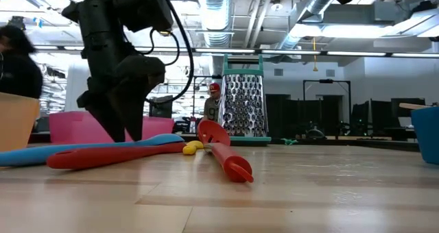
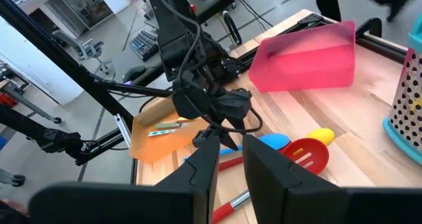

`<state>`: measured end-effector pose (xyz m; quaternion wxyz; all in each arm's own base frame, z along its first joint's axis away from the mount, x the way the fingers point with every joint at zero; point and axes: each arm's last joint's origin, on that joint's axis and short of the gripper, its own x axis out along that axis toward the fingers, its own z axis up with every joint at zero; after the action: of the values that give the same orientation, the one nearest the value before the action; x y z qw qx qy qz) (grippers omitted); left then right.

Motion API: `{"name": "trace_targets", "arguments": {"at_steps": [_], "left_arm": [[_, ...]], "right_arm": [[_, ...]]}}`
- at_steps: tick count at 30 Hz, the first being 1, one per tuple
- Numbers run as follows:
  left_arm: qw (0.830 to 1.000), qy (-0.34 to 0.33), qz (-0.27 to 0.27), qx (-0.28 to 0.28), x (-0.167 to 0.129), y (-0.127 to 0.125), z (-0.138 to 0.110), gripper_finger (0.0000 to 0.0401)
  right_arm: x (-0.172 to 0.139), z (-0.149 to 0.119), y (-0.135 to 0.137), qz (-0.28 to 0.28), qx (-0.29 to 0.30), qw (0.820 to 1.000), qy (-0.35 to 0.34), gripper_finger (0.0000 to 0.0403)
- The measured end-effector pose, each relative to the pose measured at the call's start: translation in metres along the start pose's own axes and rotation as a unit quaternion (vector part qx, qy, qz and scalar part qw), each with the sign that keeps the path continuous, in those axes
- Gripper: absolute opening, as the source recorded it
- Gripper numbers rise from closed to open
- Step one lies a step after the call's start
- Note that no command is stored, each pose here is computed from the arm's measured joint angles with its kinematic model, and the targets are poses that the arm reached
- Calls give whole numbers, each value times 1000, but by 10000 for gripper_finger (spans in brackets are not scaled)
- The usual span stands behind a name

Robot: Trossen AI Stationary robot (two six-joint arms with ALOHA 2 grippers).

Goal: Pick & Place Kitchen Items
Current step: Put the blue serving spoon into the red bin

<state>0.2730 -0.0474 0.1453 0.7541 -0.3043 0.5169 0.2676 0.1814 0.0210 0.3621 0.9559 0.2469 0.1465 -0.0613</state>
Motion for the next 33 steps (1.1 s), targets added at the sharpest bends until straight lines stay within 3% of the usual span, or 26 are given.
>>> {"name": "trace_targets", "arguments": {"at_steps": [15,18,26,33], "left_arm": [[1000,8,18,3,18,-3,-5,209],[1000,15,20,-1,18,-2,-5,173],[999,24,32,-8,18,1,-7,18],[1000,3,1,-16,-1,1,-3,11]], "right_arm": [[0,-1,-1,-3,8,1000,4,65],[0,-1,-1,-3,8,1000,4,65],[0,-1,-1,-4,8,1000,4,65],[0,-1,-1,-4,4,1000,4,65]]}}
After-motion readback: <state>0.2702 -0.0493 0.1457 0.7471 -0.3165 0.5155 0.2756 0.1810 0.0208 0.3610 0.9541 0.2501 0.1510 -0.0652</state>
